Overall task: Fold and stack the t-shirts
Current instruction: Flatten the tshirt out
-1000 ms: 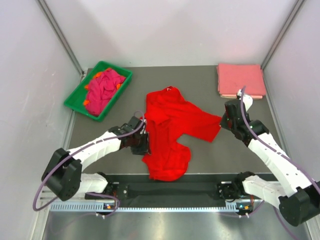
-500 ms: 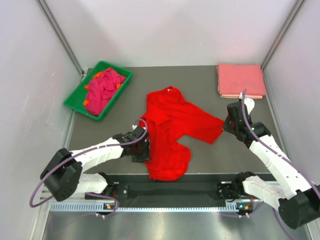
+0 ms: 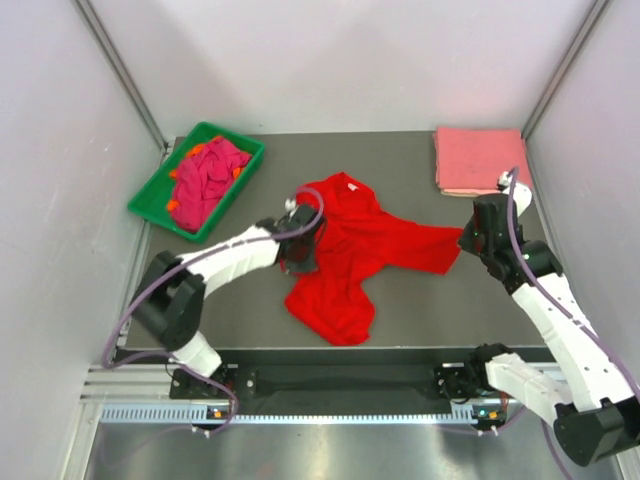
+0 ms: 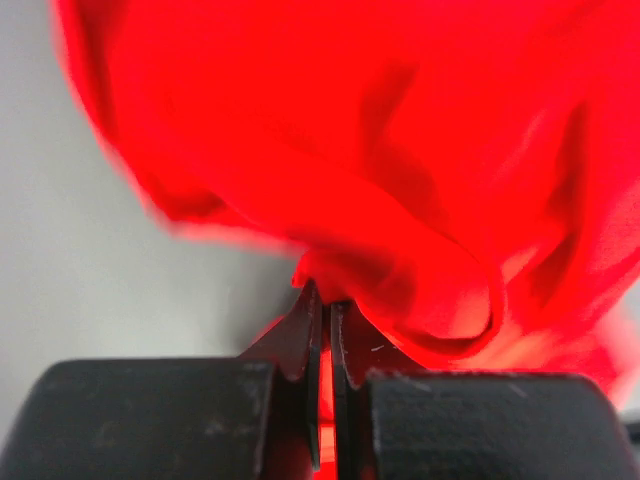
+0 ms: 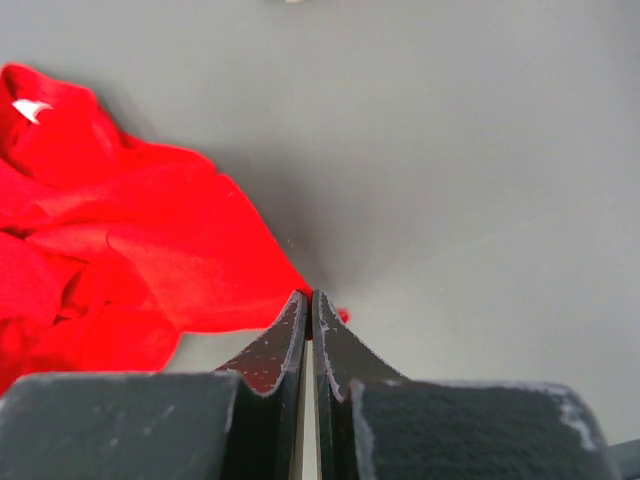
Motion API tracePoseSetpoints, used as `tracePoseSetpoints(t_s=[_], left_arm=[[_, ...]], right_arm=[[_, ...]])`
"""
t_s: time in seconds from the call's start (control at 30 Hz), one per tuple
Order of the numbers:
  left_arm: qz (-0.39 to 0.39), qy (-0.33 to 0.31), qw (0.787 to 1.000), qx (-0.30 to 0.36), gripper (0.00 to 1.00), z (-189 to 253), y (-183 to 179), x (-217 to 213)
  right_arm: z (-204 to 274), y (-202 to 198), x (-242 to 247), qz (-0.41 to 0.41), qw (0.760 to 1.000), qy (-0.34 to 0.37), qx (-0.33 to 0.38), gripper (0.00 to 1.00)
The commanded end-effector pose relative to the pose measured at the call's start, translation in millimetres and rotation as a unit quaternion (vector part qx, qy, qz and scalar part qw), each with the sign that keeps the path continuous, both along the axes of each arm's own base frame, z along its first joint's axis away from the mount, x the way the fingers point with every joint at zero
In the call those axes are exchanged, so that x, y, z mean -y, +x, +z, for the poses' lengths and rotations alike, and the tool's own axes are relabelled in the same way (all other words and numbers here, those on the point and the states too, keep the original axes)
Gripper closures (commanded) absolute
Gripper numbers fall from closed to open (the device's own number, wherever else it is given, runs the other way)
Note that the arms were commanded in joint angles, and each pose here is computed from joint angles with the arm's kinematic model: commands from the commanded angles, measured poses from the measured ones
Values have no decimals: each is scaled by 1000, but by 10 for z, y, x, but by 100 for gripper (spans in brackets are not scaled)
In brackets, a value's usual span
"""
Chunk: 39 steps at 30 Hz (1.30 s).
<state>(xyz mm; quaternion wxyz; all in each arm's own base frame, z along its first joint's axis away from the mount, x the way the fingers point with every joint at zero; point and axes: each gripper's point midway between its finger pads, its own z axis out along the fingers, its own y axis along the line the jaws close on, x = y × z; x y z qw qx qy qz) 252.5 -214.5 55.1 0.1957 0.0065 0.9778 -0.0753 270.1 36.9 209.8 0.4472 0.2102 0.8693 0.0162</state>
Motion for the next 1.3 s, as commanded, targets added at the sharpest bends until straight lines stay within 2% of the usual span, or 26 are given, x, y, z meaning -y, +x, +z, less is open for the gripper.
tracePoseSetpoints(t_s=[0.0, 0.07, 0.13, 0.17, 0.2, 0.27, 0.3, 0.37, 0.4, 0.47, 0.53, 0.57, 0.6, 0.63, 0.67, 0.73, 0.8, 0.83, 0.9, 1.0, 1.27], left_arm=[[2, 39, 997, 65, 100, 247, 774, 22], [1, 35, 996, 78, 100, 396, 1117, 69], [4, 55, 997, 60, 100, 245, 1333, 37], [2, 57, 995, 78, 100, 401, 1527, 69], [0, 70, 996, 64, 100, 246, 1614, 55], [-4, 53, 996, 78, 100, 399, 1897, 102], [-4, 69, 996, 57, 86, 306, 1908, 35], [-3, 88, 993, 74, 65, 482, 2019, -6], [-4, 96, 993, 72, 57, 571, 1970, -56], [-2, 109, 990, 84, 55, 783, 1834, -169], [-8, 128, 990, 62, 54, 696, 1522, -262], [-5, 116, 990, 74, 55, 879, 1375, -303], [-19, 92, 994, 63, 56, 864, 1213, -218], [-22, 89, 996, 24, 58, 634, 927, -274], [-28, 55, 998, 32, 60, 753, 772, -228], [-45, 15, 999, -14, 63, 498, 344, -126], [-39, 0, 999, -15, 63, 512, 129, -125], [-22, 5, 999, -32, 63, 366, -13, -206], [-12, -22, 1000, -12, 63, 393, -48, -185], [-13, -77, 997, -24, 63, 291, -154, -42], [17, -88, 993, -79, 65, -79, -398, -63]], right_arm=[[271, -77, 167, -25, 999, -9, 29, 100], [277, -139, 219, -33, 999, -13, 28, 100], [306, -225, 277, -40, 999, -17, 30, 100], [331, -248, 316, -48, 998, -21, 34, 100], [350, -266, 324, -48, 998, -21, 37, 100], [381, -306, 300, -40, 998, -11, 43, 100], [397, -313, 285, -38, 998, -6, 47, 100], [381, -304, 214, -24, 999, 8, 46, 100], [369, -302, 187, -18, 999, 14, 47, 100], [326, -274, 103, -3, 999, 28, 46, 100], [279, -244, 38, 8, 998, 39, 46, 100], [259, -230, 16, 11, 998, 43, 45, 100], [238, -216, -8, 15, 998, 47, 44, 100], [221, -190, -34, 20, 997, 50, 46, 100], [213, -179, -64, 26, 997, 55, 46, 100], [188, -156, -95, 33, 997, 56, 43, 100], [180, -145, -112, 38, 997, 57, 43, 100], [188, -138, -115, 40, 997, 57, 45, 100], [183, -140, -125, 44, 996, 56, 45, 100], [206, -135, -134, 50, 996, 55, 49, 100], [191, -172, -138, 55, 996, 55, 49, 100]])
